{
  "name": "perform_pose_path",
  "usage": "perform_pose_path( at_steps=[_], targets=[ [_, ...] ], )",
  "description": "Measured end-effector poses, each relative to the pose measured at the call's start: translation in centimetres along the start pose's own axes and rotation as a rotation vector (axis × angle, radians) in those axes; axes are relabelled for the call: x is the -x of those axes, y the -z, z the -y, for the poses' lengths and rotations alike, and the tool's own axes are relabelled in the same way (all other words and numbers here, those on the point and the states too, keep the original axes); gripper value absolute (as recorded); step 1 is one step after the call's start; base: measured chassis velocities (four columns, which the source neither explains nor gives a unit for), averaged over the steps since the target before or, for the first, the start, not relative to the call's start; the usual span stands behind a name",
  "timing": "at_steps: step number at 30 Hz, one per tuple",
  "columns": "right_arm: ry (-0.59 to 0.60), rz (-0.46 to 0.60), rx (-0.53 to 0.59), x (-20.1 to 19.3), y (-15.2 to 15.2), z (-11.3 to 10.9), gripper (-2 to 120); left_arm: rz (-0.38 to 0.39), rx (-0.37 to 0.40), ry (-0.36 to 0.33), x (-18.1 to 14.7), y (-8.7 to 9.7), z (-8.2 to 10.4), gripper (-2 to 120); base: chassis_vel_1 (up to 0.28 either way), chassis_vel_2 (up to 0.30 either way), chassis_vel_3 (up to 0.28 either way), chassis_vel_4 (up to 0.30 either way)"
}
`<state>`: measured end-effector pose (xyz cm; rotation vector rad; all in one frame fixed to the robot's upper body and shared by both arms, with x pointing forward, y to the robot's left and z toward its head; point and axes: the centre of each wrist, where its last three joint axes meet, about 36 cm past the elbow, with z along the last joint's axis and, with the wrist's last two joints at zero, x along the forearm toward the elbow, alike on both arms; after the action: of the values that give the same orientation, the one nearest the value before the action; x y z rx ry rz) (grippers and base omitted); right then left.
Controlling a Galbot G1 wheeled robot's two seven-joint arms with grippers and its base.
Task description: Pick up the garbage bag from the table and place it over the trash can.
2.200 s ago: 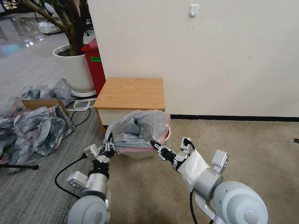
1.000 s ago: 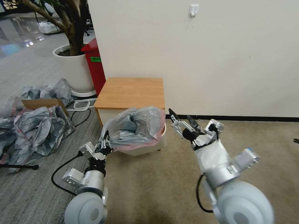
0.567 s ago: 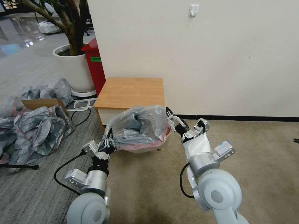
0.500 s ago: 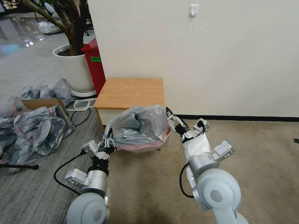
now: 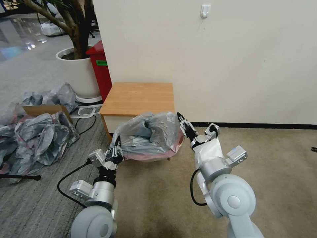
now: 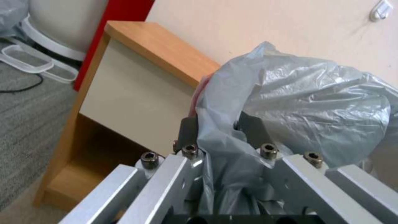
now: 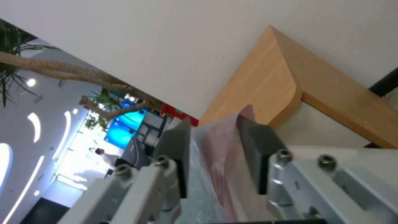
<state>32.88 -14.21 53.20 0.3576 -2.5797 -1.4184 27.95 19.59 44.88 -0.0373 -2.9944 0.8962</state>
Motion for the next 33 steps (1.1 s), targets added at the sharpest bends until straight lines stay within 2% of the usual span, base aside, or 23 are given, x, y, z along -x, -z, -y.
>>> perform_pose_path(
  at_steps=[2,7,22,33],
  targets=[
    [0.000,0.001,0.001,0.0,0.0,0.0,22,-0.001,0.000,-0.001,0.0,0.0,0.0,10,0.000,0.000,0.000,0.000],
    [0.002,0.003,0.007,-0.1,0.0,0.0,0,-0.007,-0.001,-0.005,-0.2,-0.1,0.0,10,0.000,0.000,0.000,0.000],
    [-0.007,0.026,0.045,-0.3,0.3,0.1,0,-0.013,-0.015,-0.010,-0.3,-0.3,0.0,10,0.000,0.000,0.000,0.000],
    [-0.106,-0.009,0.022,-0.9,1.3,1.7,0,-0.031,-0.104,-0.016,-0.3,0.7,0.0,10,0.000,0.000,0.000,0.000]
  ],
)
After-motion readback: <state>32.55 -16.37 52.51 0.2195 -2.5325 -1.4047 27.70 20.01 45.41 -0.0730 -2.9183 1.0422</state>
